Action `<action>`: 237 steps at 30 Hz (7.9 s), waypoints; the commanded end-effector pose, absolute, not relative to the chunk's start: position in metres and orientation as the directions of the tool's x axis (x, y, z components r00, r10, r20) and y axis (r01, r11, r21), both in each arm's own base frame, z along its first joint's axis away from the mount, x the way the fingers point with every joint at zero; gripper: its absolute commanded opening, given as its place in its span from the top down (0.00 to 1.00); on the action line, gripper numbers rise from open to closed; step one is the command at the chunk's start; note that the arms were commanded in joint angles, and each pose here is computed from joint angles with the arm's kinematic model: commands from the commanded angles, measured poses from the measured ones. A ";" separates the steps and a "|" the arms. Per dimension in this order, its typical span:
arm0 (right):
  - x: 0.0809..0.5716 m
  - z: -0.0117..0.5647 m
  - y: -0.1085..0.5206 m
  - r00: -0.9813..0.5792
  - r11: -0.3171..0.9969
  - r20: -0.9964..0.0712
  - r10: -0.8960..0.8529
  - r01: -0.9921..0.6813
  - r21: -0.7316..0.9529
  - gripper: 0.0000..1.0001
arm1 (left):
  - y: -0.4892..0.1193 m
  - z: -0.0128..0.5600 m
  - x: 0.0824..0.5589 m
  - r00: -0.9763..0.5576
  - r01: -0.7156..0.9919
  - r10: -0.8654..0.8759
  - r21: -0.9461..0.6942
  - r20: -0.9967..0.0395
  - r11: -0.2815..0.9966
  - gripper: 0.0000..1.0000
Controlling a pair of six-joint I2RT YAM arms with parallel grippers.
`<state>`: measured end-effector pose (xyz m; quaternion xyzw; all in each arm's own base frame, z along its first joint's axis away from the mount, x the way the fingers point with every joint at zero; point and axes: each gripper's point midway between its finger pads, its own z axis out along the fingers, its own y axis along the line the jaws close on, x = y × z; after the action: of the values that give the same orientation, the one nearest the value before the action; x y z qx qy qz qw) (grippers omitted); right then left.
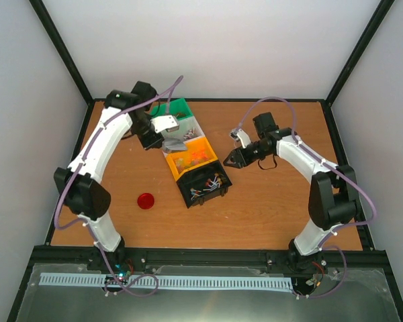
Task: Pack the candies
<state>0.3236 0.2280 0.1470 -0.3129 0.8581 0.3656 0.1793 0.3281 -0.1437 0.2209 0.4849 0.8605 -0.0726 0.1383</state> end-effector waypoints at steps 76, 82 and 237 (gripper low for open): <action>0.313 0.071 0.272 -0.712 0.532 -0.417 -0.566 -0.701 0.475 0.54 | -0.210 0.107 0.366 -0.452 0.871 0.549 -0.214 -0.703 0.442 0.99; 0.308 0.067 0.265 -0.724 0.541 -0.402 -0.560 -0.688 0.485 0.50 | -0.193 0.114 0.363 -0.417 0.886 0.529 -0.200 -0.739 0.419 0.99; 0.429 0.215 0.105 -0.693 0.802 -0.720 -0.026 -0.445 0.399 0.00 | -0.336 0.229 0.387 0.000 0.942 0.926 0.311 -0.378 0.127 0.99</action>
<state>0.4221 0.1059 0.2014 -0.1230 0.8852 0.2851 0.3464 0.3852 -0.3331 0.2135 0.6443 0.7272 -0.0383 0.2336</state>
